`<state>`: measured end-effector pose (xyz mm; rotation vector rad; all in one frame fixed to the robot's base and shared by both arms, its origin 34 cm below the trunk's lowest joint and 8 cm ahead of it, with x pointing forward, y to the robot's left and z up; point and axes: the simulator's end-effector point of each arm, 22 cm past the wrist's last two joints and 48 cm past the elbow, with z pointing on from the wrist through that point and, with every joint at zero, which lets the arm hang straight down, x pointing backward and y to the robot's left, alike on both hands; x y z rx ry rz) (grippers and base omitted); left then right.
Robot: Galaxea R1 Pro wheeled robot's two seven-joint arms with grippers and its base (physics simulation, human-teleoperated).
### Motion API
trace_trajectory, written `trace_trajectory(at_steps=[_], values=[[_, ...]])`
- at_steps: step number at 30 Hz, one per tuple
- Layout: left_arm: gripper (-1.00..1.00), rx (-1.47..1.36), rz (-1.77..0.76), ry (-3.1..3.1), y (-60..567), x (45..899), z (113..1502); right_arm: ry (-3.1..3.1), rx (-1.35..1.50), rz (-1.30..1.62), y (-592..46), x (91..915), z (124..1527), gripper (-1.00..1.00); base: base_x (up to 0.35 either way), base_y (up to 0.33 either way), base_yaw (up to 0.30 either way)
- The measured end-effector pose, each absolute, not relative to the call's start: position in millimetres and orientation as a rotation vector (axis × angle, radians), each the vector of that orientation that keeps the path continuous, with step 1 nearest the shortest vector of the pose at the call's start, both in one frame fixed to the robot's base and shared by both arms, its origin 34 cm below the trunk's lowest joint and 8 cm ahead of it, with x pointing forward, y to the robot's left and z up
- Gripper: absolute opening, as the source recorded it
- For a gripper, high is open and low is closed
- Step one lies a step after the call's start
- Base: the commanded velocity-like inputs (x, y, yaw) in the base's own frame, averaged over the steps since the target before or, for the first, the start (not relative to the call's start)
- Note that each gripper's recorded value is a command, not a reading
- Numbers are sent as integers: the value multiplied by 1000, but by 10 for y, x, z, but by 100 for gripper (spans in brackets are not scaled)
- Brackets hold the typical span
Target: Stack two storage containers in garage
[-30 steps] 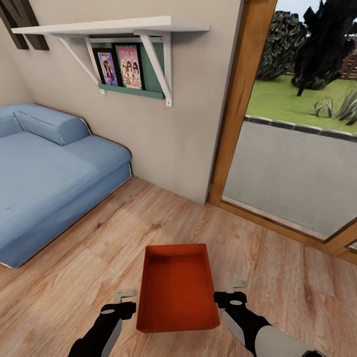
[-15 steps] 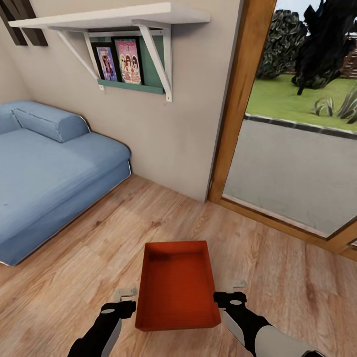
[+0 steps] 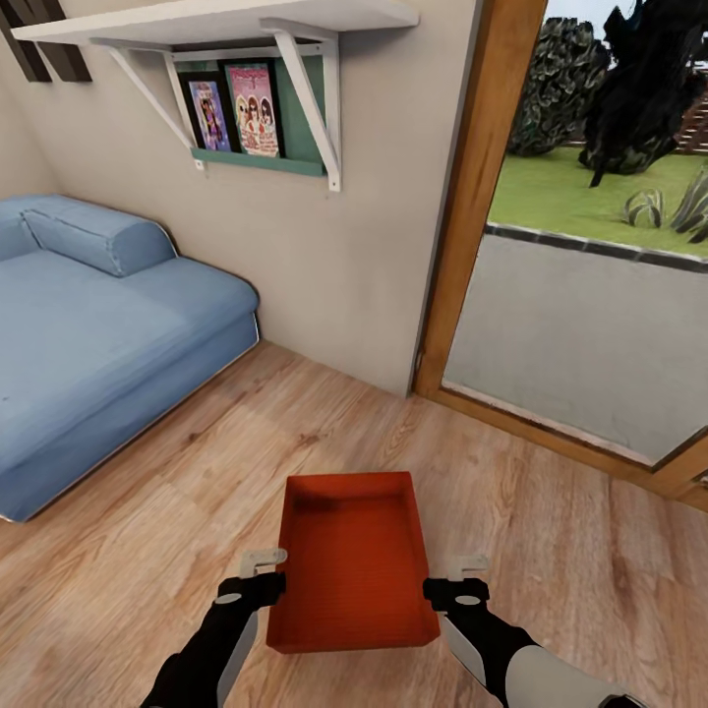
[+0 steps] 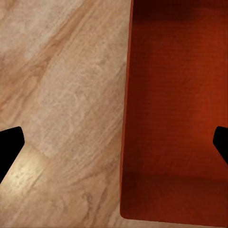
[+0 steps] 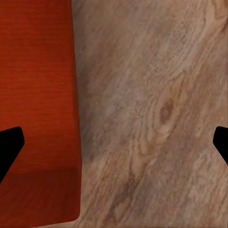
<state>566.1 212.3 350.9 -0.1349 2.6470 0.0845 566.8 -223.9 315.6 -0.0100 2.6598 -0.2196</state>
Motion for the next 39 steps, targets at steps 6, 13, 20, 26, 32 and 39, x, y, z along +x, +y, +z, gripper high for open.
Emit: trace_trajectory(at_steps=[6,13,20,26,32,39], values=[[100,-135,83,2643,2121,5657,3432,2660,-11,-220,-2240,5651,3071,100,0,0,0],[100,-102,73,2618,2051,5752,3508,2660,-11,-221,-2248,5650,3070,100,22,2,0],[100,-86,68,2604,2025,5792,3540,2660,-12,-217,-2243,5651,3070,100,176,33,0],[100,-87,71,2602,2036,5797,3540,2660,-13,-214,-2238,5653,3069,100,15,2,0],[100,-83,69,2605,2026,5785,3531,2658,-13,-213,-2241,5657,3070,100,1,0,0],[100,-82,70,2608,2028,5771,3519,2658,-13,-213,-2244,5657,3070,100,0,0,0]])
